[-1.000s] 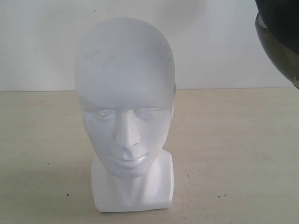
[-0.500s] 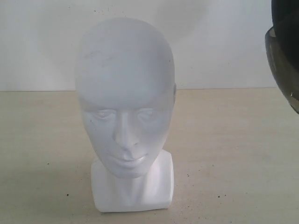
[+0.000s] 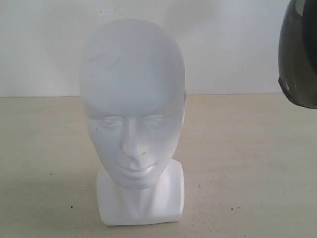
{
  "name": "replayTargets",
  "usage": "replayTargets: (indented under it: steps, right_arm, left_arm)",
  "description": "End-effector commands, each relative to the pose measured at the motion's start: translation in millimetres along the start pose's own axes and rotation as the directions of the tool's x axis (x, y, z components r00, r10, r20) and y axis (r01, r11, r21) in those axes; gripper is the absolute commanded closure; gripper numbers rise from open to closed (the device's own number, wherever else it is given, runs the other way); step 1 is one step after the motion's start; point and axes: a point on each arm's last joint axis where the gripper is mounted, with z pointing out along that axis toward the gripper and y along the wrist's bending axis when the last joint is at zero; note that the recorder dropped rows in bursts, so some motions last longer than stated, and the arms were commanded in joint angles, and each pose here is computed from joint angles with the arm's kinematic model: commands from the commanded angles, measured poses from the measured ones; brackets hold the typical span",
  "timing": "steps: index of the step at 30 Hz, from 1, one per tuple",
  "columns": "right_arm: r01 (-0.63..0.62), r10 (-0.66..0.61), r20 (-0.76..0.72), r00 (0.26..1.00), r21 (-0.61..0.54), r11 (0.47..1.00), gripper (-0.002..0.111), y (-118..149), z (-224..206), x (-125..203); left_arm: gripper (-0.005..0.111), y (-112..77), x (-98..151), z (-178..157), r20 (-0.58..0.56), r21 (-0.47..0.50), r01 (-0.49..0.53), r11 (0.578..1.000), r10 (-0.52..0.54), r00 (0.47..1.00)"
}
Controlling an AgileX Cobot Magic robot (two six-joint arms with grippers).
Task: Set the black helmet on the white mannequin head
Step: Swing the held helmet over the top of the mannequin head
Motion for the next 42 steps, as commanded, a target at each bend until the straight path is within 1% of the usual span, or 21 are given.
replayTargets:
  steps: [1,4,7,12,13,14,15,16,17,19,21,23,24,27,30,31,33,35,37,39,42]
  right_arm:
    - [-0.156,0.165,0.085,0.983,-0.104,0.982,0.108,10,3,-13]
    - [-0.284,0.298,0.074,0.952,-0.153,0.947,0.108,15,8,-18]
    - [-0.339,0.361,0.056,0.931,-0.238,0.910,0.108,25,18,-28]
    - [-0.412,0.447,-0.003,0.894,-0.398,0.820,0.108,47,36,-49]
    - [-0.427,0.467,-0.029,0.884,-0.456,0.781,0.108,56,43,-59]
    - [-0.439,0.481,-0.038,0.876,-0.477,0.762,0.108,59,45,-63]
    - [-0.458,0.507,-0.048,0.861,-0.509,0.729,0.108,65,50,-72]
    - [-0.459,0.511,-0.050,0.858,-0.520,0.720,0.108,67,52,-75]
    - [-0.468,0.523,-0.060,0.850,-0.544,0.697,0.108,71,55,-82]
    - [-0.498,0.554,-0.080,0.829,-0.558,0.664,0.108,74,60,-87]
    - [-0.513,0.557,-0.111,0.823,-0.567,0.645,0.108,76,71,-87]
    - [-0.553,0.559,-0.183,0.809,-0.560,0.617,0.108,77,86,-78]
    - [-0.596,0.581,-0.226,0.782,-0.544,0.591,0.108,76,95,-73]
    - [-0.643,0.595,-0.289,0.750,-0.531,0.552,0.108,78,113,-61]
    - [-0.685,0.616,-0.339,0.711,-0.533,0.497,0.108,86,124,-51]
    - [-0.698,0.620,-0.357,0.698,-0.532,0.480,0.108,89,126,-48]
    - [-0.712,0.614,-0.391,0.686,-0.534,0.455,0.108,96,129,-41]
    - [-0.726,0.614,-0.413,0.673,-0.530,0.438,0.108,100,131,-35]
    - [-0.742,0.619,-0.434,0.655,-0.525,0.416,0.108,104,135,-30]
    - [-0.755,0.620,-0.454,0.640,-0.521,0.398,0.108,108,138,-25]
    - [-0.771,0.611,-0.488,0.623,-0.513,0.378,0.108,114,139,-16]
  left_arm:
    - [0.102,-0.5,1,0,0.001,0.008,0.009,1.000,-0.009,1.000]
    - [0.102,-0.5,1,0,0.001,0.008,0.009,1.000,-0.009,1.000]
    - [0.102,-0.5,1,0,0.001,0.008,0.009,1.000,-0.009,1.000]
    - [0.102,-0.5,1,0,0.001,0.008,0.009,1.000,-0.009,1.000]
    - [0.102,-0.5,1,0,0.001,0.008,0.009,1.000,-0.009,1.000]
    - [0.102,-0.5,1,0,0.001,0.008,0.009,1.000,-0.009,1.000]
    - [0.102,-0.5,1,0,0.001,0.008,0.009,1.000,-0.009,1.000]
    - [0.102,-0.5,1,0,0.001,0.008,0.009,1.000,-0.009,1.000]
    - [0.102,-0.5,1,0,0.001,0.008,0.009,1.000,-0.009,1.000]
    - [0.102,-0.5,1,0,0.001,0.008,0.009,1.000,-0.009,1.000]
    - [0.102,-0.5,1,0,0.001,0.008,0.009,1.000,-0.009,1.000]
    - [0.102,-0.5,1,0,0.001,0.008,0.009,1.000,-0.009,1.000]
    - [0.102,-0.5,1,0,0.001,0.008,0.009,1.000,-0.009,1.000]
    - [0.102,-0.5,1,0,0.001,0.008,0.009,1.000,-0.009,1.000]
    - [0.102,-0.5,1,0,0.001,0.008,0.009,1.000,-0.009,1.000]
    - [0.102,-0.3,1,0,0.001,0.005,-0.010,1.000,0.010,1.000]
    - [0.102,1.8,0,0,0.013,-0.019,-0.116,0.993,0.116,0.993]
    - [0.102,3.5,-1,0,0.017,-0.041,-0.197,0.980,0.198,0.980]
    - [0.102,4.9,-2,0,0.016,-0.057,-0.249,0.967,0.250,0.968]
    - [0.102,4.6,-3,0,0.033,-0.058,-0.251,0.966,0.253,0.967]
    - [0.102,2.3,-12,-1,0.135,-0.055,-0.225,0.973,0.230,0.964]
